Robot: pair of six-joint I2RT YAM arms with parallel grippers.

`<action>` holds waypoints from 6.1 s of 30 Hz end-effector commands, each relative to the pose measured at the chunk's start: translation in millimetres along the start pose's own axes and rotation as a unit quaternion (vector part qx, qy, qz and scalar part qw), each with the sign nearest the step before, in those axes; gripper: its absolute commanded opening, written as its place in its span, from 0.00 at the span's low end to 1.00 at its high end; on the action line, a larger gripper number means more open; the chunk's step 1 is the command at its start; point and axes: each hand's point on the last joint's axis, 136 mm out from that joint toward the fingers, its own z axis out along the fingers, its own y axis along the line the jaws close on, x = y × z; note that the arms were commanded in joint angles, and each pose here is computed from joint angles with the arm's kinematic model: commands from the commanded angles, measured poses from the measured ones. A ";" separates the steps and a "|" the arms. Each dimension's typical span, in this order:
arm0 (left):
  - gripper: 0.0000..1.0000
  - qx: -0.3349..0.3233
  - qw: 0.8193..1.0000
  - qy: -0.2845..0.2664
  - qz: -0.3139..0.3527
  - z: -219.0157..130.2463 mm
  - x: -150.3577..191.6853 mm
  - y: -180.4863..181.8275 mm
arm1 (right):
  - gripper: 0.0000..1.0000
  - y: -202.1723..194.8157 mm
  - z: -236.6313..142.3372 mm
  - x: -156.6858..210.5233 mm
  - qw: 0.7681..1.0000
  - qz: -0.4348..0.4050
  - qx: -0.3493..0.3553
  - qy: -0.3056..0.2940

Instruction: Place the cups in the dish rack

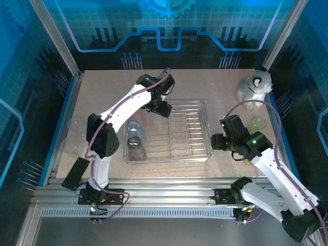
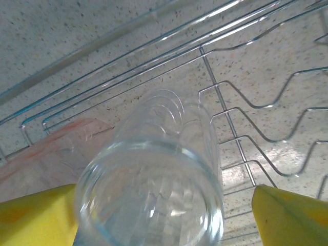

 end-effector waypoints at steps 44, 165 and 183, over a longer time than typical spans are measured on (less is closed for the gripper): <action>0.74 -0.219 0.887 -0.027 -0.405 20.9 128.1 322.5 | 0.69 5.8 -4.7 -21.5 0.983 -0.029 -0.104 -0.149; 0.00 0.639 0.650 -0.411 0.000 -281.8 69.5 -32.9 | 1.00 231.9 -159.9 -152.5 0.780 -0.090 -0.584 -0.206; 0.00 0.653 0.641 -0.403 -0.014 -273.0 61.2 -37.2 | 0.79 265.6 -157.7 -140.7 0.751 -0.118 -0.629 -0.164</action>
